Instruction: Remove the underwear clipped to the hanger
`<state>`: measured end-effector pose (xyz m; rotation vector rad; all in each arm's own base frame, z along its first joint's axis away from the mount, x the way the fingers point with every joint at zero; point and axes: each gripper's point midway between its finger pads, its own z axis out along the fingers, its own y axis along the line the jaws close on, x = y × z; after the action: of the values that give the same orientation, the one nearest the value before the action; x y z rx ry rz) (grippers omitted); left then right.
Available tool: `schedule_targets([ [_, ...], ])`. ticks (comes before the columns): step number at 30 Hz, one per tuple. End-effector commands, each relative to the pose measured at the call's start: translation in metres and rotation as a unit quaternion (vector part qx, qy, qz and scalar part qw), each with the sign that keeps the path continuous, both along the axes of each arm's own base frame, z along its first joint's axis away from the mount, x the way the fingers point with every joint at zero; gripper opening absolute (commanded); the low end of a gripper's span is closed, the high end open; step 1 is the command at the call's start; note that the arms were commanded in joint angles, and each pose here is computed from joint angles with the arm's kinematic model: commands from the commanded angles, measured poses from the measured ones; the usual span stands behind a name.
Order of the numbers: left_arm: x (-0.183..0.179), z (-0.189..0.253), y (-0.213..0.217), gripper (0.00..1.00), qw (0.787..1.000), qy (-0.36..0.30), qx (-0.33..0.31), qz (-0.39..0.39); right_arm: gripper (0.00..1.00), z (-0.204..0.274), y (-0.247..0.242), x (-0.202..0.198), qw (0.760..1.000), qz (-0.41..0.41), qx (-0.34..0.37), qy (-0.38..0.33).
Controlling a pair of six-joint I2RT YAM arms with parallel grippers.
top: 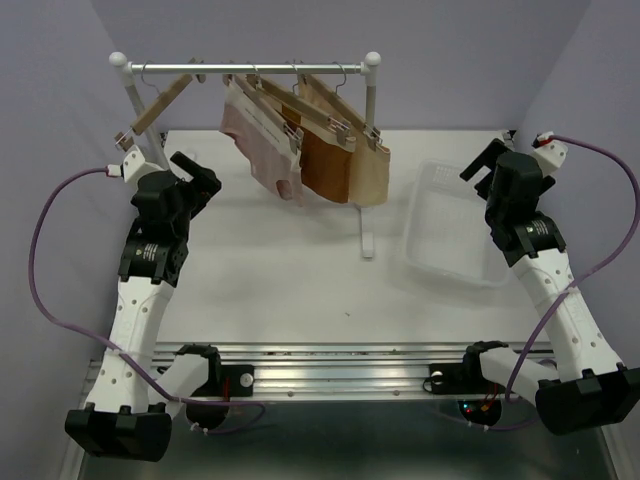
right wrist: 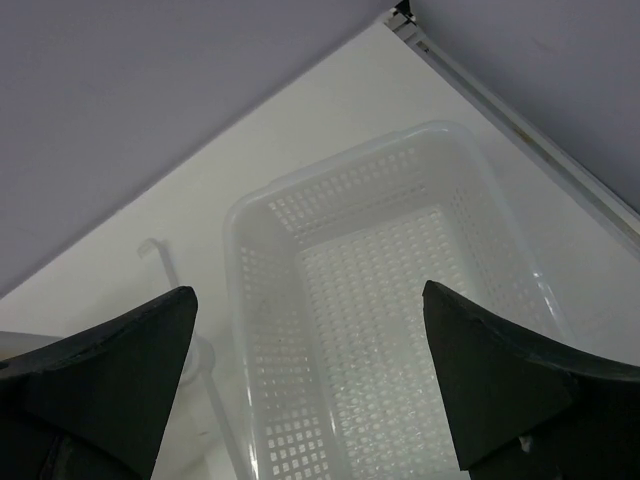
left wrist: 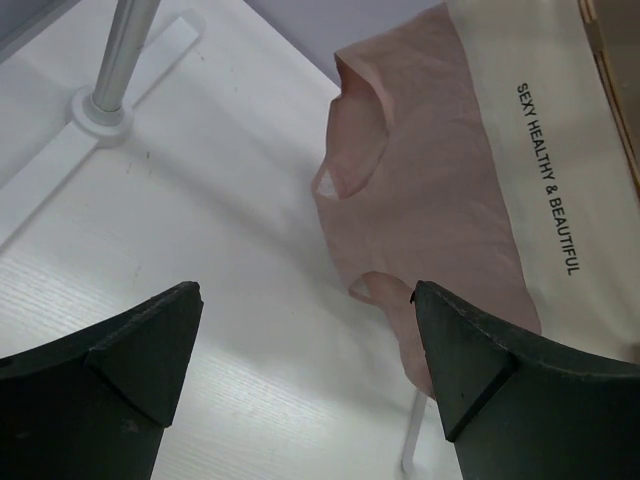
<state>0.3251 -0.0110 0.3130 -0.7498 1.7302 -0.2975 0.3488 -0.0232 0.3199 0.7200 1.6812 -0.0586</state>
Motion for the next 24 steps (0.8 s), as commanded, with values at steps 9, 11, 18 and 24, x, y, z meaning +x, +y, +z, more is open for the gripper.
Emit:
schedule_targets([
  [9,0.041,0.094,-0.052,0.99,0.985,-0.117,-0.020,-0.127,1.00,0.020,0.027,0.007,0.995,0.087,0.009,-0.057],
  [11,0.053,0.105,-0.068,0.99,0.982,-0.121,-0.015,-0.146,1.00,0.021,0.028,0.007,0.994,0.094,-0.003,-0.053],
  [18,0.085,0.142,-0.110,0.99,0.974,-0.137,0.009,-0.177,1.00,0.015,0.037,0.012,0.991,0.126,-0.011,-0.039],
  [24,0.118,0.137,-0.126,0.99,0.976,-0.106,0.030,-0.190,1.00,0.010,0.038,0.013,0.991,0.130,-0.015,-0.031],
])
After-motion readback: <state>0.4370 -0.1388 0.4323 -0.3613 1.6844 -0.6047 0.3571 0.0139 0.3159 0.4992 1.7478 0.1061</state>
